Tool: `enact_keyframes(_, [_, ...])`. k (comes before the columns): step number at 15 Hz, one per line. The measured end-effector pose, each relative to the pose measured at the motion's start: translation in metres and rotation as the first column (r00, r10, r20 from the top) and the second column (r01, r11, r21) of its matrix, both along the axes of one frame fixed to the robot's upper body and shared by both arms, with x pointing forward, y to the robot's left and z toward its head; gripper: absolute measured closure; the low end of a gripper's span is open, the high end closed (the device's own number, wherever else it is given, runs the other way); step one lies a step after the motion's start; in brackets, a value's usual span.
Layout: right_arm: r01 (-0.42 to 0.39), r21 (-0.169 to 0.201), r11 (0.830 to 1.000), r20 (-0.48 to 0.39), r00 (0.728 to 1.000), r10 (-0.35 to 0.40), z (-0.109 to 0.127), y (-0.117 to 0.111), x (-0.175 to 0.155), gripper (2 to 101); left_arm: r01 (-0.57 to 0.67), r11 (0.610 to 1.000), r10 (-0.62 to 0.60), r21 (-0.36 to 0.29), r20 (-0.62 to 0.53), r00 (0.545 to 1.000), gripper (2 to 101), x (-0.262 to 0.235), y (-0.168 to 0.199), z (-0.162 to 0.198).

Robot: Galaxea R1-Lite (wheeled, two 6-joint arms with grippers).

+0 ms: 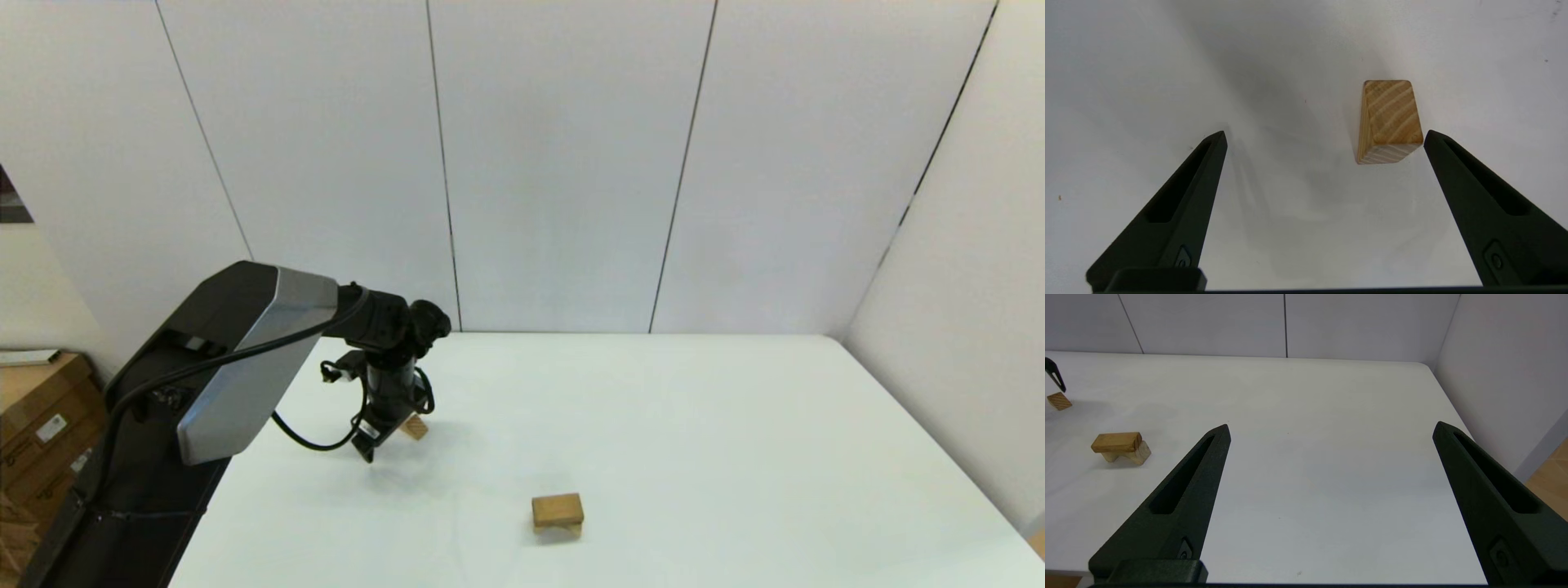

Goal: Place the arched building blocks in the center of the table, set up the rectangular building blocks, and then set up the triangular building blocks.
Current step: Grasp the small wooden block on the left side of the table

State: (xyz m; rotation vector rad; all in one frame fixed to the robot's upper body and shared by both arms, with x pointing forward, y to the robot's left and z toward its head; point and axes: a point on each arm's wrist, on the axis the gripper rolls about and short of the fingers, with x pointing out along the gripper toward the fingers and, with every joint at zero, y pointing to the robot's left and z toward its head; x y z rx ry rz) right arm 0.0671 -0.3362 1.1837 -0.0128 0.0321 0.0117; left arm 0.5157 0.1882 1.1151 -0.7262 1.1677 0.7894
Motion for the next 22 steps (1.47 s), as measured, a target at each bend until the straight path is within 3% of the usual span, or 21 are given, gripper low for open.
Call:
enact_keyframes(10, [0.000, 0.000, 1.000, 0.000, 1.000, 0.000, 0.0000, 0.0000, 0.0000, 4.3, 0.001, 1.000, 0.000, -0.014, 0.021, 1.000, 5.4, 0.0076, -0.0033, -0.0028])
enact_keyframes(14, [0.000, 0.000, 1.000, 0.000, 1.000, 0.000, 0.0000, 0.0000, 0.0000, 4.3, 0.008, 1.000, -0.008, -0.009, 0.020, 1.000, 40.7, 0.0076, -0.0034, -0.0032])
enact_keyframes(17, [0.000, 0.000, 1.000, 0.000, 1.000, 0.000, 0.0000, 0.0000, 0.0000, 4.3, 0.016, 1.000, -0.016, -0.006, 0.015, 1.000, 58.7, 0.0065, -0.0044, -0.0043])
enact_keyframes(18, [0.000, 0.000, 1.000, 0.000, 1.000, 0.000, 0.0000, 0.0000, 0.0000, 4.3, 0.018, 1.000, -0.017, -0.006, 0.012, 1.000, 76.7, 0.0055, -0.0057, -0.0050])
enact_keyframes(19, [0.000, 0.000, 1.000, 0.000, 1.000, 0.000, 0.0000, 0.0000, 0.0000, 4.3, 0.020, 1.000, -0.020, -0.004, 0.008, 1.000, 82.5, 0.0043, -0.0067, -0.0059])
enact_keyframes(22, [0.000, 0.000, 1.000, 0.000, 1.000, 0.000, 0.0000, 0.0000, 0.0000, 4.3, 0.021, 1.000, -0.021, -0.003, 0.003, 1.000, 82.0, 0.0025, -0.0072, -0.0061])
